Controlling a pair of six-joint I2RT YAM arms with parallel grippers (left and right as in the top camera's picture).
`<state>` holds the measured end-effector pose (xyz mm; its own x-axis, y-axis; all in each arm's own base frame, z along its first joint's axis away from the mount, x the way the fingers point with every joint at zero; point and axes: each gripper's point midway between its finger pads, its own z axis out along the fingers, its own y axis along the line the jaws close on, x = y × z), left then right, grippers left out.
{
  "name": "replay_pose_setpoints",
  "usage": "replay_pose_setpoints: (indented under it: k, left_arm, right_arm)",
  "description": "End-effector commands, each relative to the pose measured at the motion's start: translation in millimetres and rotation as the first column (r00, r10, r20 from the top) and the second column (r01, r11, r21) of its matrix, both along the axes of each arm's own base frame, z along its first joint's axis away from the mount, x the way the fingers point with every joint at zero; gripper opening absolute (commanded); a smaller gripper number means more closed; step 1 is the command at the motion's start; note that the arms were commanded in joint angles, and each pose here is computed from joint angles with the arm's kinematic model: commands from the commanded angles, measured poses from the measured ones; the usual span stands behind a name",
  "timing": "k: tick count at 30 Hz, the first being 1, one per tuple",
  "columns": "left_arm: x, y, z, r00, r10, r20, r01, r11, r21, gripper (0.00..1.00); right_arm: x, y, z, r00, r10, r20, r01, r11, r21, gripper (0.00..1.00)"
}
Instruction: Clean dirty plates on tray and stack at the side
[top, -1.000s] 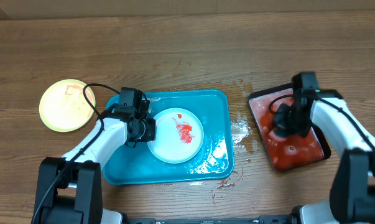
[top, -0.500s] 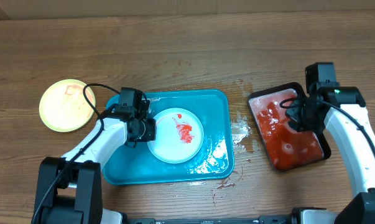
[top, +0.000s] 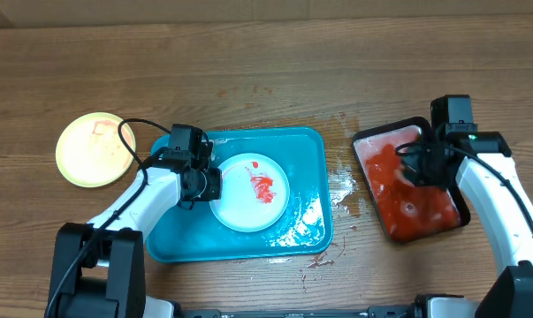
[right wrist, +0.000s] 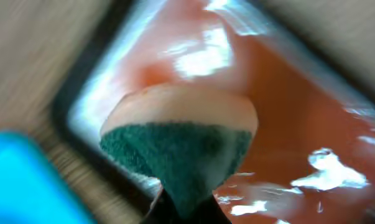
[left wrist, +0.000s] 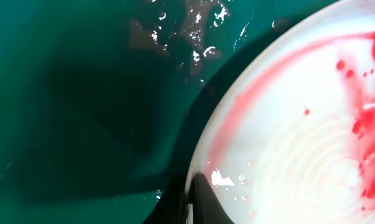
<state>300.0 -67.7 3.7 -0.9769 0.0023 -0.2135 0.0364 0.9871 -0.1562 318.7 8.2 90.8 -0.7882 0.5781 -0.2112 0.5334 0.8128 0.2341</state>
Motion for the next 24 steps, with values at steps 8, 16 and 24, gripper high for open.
replay_pose_setpoints:
  k: [8,16,24]
  left_arm:
    - [-11,9,-18,0.999,-0.021,-0.050,0.023,0.999,0.044,0.04]
    - [-12,-3,-16,0.998,-0.040,-0.053,0.039,0.999,-0.025,0.04]
    - [-10,-33,-7,0.993,-0.114,-0.022,0.107,0.976,-0.190,0.04]
  right_arm:
    - [-17,149,52,0.737,0.555,0.385,-0.675,0.615,0.407,0.04]
    - [-46,260,61,0.589,0.663,0.462,-0.804,0.422,0.418,0.04]
    - [-45,317,31,0.612,0.651,0.449,-0.775,0.381,0.504,0.04]
